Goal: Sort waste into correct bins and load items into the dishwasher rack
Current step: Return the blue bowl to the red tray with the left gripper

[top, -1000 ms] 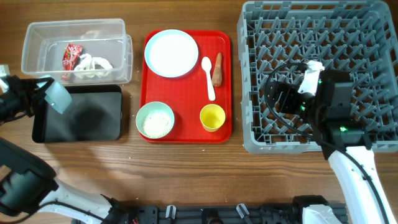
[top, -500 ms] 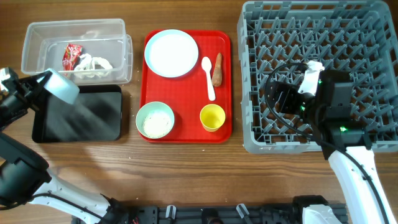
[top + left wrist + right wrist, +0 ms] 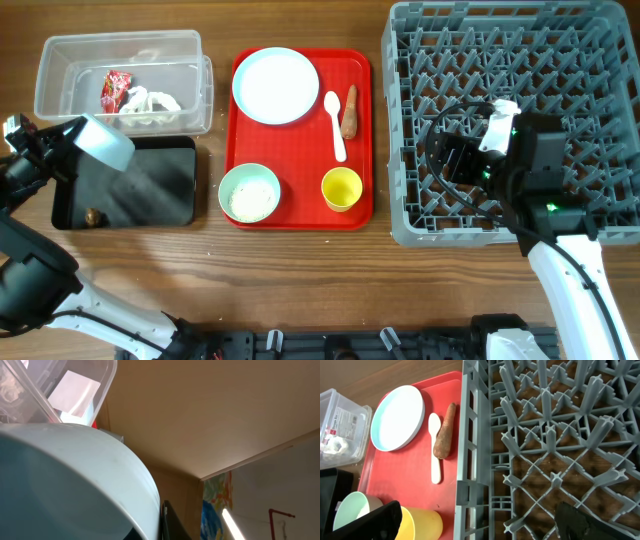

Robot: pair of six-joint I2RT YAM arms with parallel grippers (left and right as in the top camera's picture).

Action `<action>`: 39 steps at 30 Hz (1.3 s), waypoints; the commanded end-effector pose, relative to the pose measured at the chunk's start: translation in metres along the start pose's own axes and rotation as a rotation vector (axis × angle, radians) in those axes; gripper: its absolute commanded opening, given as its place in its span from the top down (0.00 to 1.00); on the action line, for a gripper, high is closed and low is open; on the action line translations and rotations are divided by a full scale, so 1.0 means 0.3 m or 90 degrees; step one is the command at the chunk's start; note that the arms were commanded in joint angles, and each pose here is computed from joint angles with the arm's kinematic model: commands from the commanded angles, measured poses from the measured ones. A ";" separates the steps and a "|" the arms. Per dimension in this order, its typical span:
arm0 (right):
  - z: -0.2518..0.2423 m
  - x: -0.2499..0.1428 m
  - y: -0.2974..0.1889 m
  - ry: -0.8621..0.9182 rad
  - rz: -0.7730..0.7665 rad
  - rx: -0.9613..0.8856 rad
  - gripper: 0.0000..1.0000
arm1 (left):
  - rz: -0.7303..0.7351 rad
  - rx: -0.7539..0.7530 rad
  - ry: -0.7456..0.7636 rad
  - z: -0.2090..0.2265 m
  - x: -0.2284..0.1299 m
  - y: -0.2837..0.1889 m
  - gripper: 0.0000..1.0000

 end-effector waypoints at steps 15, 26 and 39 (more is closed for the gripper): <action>0.023 0.034 -0.004 0.011 -0.018 0.018 0.00 | 0.253 0.436 0.593 -0.173 -0.439 0.733 0.96; 0.022 0.033 -0.004 0.011 -0.017 0.017 0.00 | 0.372 0.727 0.826 0.186 -0.737 1.004 0.96; 0.018 0.023 -0.003 0.013 -0.009 0.013 0.00 | 0.494 0.811 0.733 0.439 -0.799 0.999 0.82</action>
Point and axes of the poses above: each gripper's point midway between its finger pads, its own y axis out along the fingers, its own z axis along the line the jaws close on, x = y × z, the point moved 4 cm from there along -y, back along the fingers, and after that the axes turned 8 degrees about y, right-handed, at the moved point
